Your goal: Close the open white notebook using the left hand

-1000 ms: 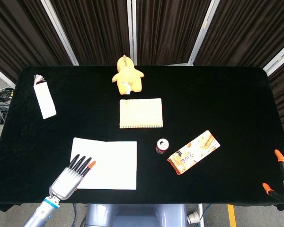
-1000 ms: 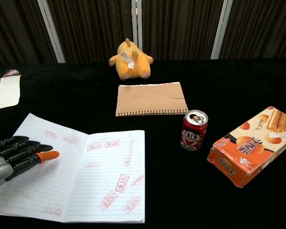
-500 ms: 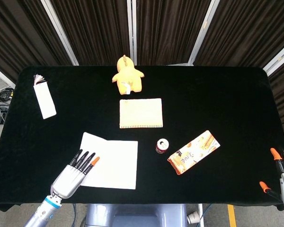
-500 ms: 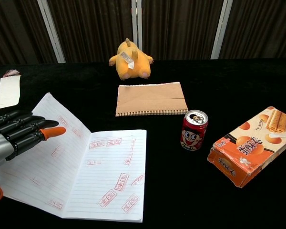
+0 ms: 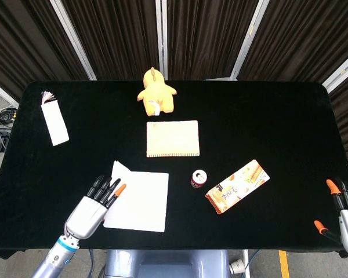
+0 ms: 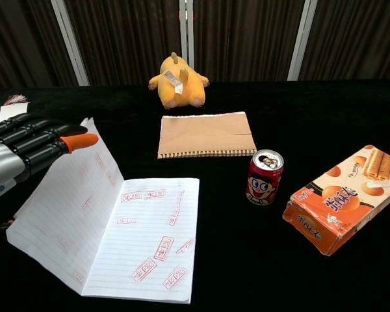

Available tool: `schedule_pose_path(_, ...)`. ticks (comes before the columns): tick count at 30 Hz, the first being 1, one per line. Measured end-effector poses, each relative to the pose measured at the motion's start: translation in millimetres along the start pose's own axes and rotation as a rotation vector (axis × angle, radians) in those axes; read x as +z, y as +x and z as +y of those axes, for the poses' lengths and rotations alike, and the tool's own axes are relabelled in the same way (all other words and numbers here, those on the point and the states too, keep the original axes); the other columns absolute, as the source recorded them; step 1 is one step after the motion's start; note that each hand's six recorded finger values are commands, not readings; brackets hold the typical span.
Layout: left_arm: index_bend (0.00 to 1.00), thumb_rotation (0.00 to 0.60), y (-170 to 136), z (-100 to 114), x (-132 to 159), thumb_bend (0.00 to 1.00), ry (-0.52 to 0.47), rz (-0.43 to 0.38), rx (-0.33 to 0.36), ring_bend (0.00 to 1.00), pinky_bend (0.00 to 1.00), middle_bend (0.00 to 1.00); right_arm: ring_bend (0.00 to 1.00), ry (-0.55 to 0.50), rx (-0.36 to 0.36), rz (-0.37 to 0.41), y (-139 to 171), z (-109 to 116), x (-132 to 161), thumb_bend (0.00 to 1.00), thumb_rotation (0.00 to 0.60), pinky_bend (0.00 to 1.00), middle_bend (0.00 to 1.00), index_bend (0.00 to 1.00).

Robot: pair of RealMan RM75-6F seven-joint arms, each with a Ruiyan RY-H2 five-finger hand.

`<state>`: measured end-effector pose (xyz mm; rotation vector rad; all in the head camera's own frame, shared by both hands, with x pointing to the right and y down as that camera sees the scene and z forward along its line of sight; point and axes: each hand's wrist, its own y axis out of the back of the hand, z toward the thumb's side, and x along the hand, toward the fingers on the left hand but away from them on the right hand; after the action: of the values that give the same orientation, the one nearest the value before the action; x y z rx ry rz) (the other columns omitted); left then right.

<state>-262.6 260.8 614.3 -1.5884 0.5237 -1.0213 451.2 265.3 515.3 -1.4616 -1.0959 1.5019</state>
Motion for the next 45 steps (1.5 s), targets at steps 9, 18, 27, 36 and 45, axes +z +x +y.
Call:
schedule_pose_path(9,0.00,0.600,19.8,4.8,-5.3,0.34,-0.025,0.046,0.020,0.00,0.00,0.00,0.00,-0.001,0.010,0.006,-3.3,-2.8,1.2,0.04,0.600,0.00,0.00,0.02)
schedule_pose_path(18,0.00,0.600,54.8,12.9,16.0,0.34,0.022,-0.008,0.044,0.00,0.00,0.00,0.00,-0.003,0.008,0.005,-3.6,-2.2,1.0,0.04,0.600,0.00,0.00,0.02)
schedule_pose_path(27,0.00,0.600,69.7,19.2,32.5,0.21,0.010,-0.026,0.067,0.00,0.00,0.00,0.00,-0.007,0.002,0.006,-2.8,0.0,0.5,0.04,0.600,0.00,0.00,0.01)
schedule_pose_path(36,0.00,0.600,65.8,19.6,24.6,0.21,-0.005,-0.005,0.070,0.00,0.00,0.00,0.00,-0.008,0.001,0.003,-2.7,0.6,-0.4,0.04,0.600,0.00,0.00,0.02)
schedule_pose_path(45,0.00,0.600,29.0,12.2,-23.4,0.20,-0.008,0.096,-0.025,0.00,0.00,0.00,0.00,-0.004,0.004,0.003,-3.3,-0.5,-0.7,0.04,0.600,0.00,0.00,0.02)
